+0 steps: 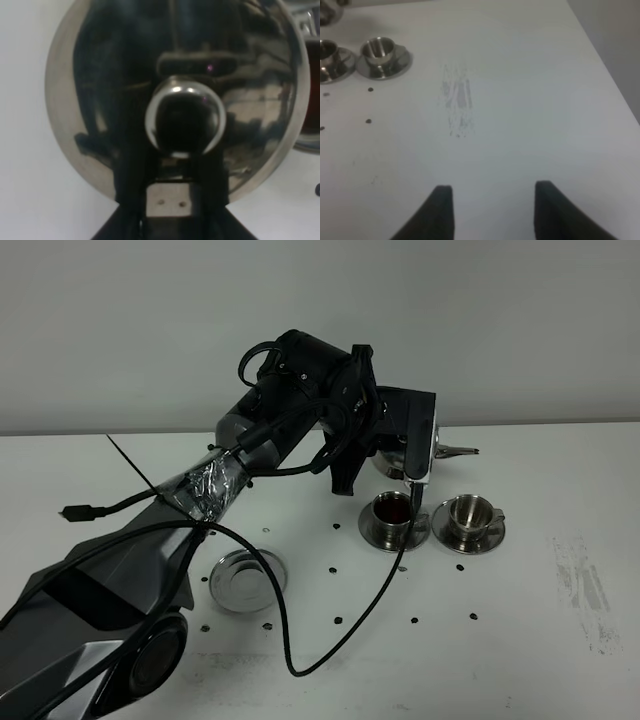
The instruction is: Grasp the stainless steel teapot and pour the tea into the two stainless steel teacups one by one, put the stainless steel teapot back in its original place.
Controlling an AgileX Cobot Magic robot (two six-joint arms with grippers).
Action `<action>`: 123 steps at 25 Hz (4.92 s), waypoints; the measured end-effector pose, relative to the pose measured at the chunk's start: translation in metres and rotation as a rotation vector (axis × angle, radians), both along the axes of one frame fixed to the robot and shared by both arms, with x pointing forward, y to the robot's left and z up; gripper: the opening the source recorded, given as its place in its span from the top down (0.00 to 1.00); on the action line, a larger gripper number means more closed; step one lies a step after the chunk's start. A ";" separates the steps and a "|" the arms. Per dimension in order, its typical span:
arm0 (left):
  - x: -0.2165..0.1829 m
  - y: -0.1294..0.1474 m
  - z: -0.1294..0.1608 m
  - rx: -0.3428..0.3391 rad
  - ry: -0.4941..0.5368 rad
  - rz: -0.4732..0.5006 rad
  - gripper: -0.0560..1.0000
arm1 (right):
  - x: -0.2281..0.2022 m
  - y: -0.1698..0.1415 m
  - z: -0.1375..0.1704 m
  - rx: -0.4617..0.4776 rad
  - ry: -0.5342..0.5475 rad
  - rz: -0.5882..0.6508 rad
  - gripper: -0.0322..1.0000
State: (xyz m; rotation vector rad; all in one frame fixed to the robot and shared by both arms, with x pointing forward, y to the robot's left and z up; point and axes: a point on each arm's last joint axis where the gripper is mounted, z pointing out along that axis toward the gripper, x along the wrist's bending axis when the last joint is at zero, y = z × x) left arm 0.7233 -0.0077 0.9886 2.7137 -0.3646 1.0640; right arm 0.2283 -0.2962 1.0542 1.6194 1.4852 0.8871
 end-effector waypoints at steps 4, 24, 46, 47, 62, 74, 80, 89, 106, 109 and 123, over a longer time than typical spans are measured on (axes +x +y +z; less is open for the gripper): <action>0.001 -0.001 -0.004 0.041 -0.020 -0.049 0.73 | 0.000 0.000 0.000 0.000 0.000 0.000 0.61; 0.005 -0.005 0.002 0.181 -0.175 -0.203 0.73 | 0.000 0.000 0.000 0.001 0.000 0.000 0.61; 0.000 -0.016 -0.003 0.352 -0.269 -0.311 0.73 | 0.000 0.000 0.000 0.001 0.000 0.000 0.61; -0.001 -0.018 -0.003 0.356 -0.273 -0.314 0.73 | 0.000 0.000 0.000 0.001 0.000 0.000 0.61; -0.001 -0.025 -0.011 0.410 -0.327 -0.338 0.73 | 0.000 0.000 0.000 0.001 0.000 0.000 0.61; -0.001 -0.031 -0.015 0.439 -0.375 -0.356 0.73 | 0.000 0.000 0.000 0.001 0.000 0.000 0.61; -0.003 -0.034 -0.013 0.456 -0.400 -0.367 0.73 | 0.000 0.000 0.000 0.001 0.000 0.000 0.61; -0.004 -0.038 -0.012 0.481 -0.426 -0.384 0.73 | 0.000 0.000 0.000 0.001 0.000 0.000 0.61; -0.004 -0.039 -0.010 0.514 -0.452 -0.402 0.73 | 0.000 0.000 0.000 0.001 0.000 0.000 0.61; -0.004 -0.039 -0.010 0.521 -0.460 -0.403 0.73 | 0.000 0.000 0.000 0.001 0.000 0.000 0.61; -0.006 -0.042 -0.009 0.538 -0.473 -0.412 0.73 | 0.000 0.000 0.000 0.001 0.000 0.000 0.61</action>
